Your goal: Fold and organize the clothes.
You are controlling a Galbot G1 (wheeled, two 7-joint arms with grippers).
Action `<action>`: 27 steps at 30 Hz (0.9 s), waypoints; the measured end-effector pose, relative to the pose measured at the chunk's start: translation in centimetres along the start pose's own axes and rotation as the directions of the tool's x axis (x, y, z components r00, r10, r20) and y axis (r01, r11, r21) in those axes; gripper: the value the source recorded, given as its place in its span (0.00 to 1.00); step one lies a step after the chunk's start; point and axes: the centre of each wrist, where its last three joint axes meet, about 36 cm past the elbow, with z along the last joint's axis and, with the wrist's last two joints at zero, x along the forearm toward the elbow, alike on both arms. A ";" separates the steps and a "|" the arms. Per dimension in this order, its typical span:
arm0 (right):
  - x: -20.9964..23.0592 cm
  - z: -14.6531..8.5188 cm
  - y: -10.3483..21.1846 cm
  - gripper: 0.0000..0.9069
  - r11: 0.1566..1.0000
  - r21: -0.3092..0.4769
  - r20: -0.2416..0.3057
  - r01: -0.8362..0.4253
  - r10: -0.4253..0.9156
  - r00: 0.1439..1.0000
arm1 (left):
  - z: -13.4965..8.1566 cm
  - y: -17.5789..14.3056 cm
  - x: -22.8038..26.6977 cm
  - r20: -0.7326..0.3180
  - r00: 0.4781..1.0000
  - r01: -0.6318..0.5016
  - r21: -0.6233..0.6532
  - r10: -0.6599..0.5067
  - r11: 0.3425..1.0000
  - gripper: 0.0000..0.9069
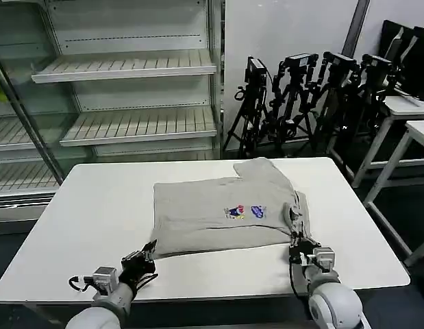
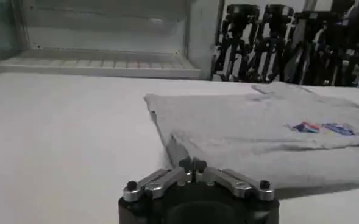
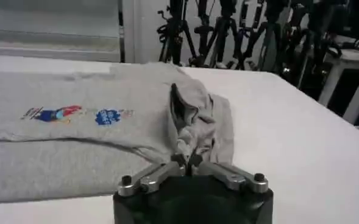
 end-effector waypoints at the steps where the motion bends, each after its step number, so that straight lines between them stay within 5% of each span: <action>1: 0.7 0.0 0.0 0.00 1.000 0.007 0.003 0.000 0.000 1.000 | 0.0 -0.1 0.4 0.000 1.000 0.002 -0.002 -0.002 1.000 0.02; 9: 5.9 0.0 0.2 0.00 0.998 0.068 -0.014 -0.001 0.002 1.000 | 0.8 -0.8 4.2 -0.042 0.999 0.006 -0.028 -0.007 1.000 0.02; 11: 6.8 0.0 0.2 1.00 0.997 0.079 -0.024 0.001 0.001 1.000 | 1.0 -0.8 4.9 -0.057 0.998 0.006 -0.036 -0.008 0.999 0.03; 12: 7.1 0.1 0.2 1.00 0.996 0.085 -0.028 0.001 0.001 1.000 | 1.1 -0.8 5.2 -0.066 0.998 0.006 -0.040 -0.009 0.999 0.28; 14: 7.6 0.1 0.2 1.00 0.995 0.095 -0.035 0.002 0.001 0.999 | 1.3 -0.7 5.8 -0.083 0.996 0.007 -0.047 -0.011 0.999 1.00; 27: 9.6 -1.6 -0.1 1.00 0.994 0.113 0.008 -0.012 0.011 1.000 | 1.4 -1.0 7.7 -0.130 0.991 -0.005 -0.065 -0.004 0.998 1.00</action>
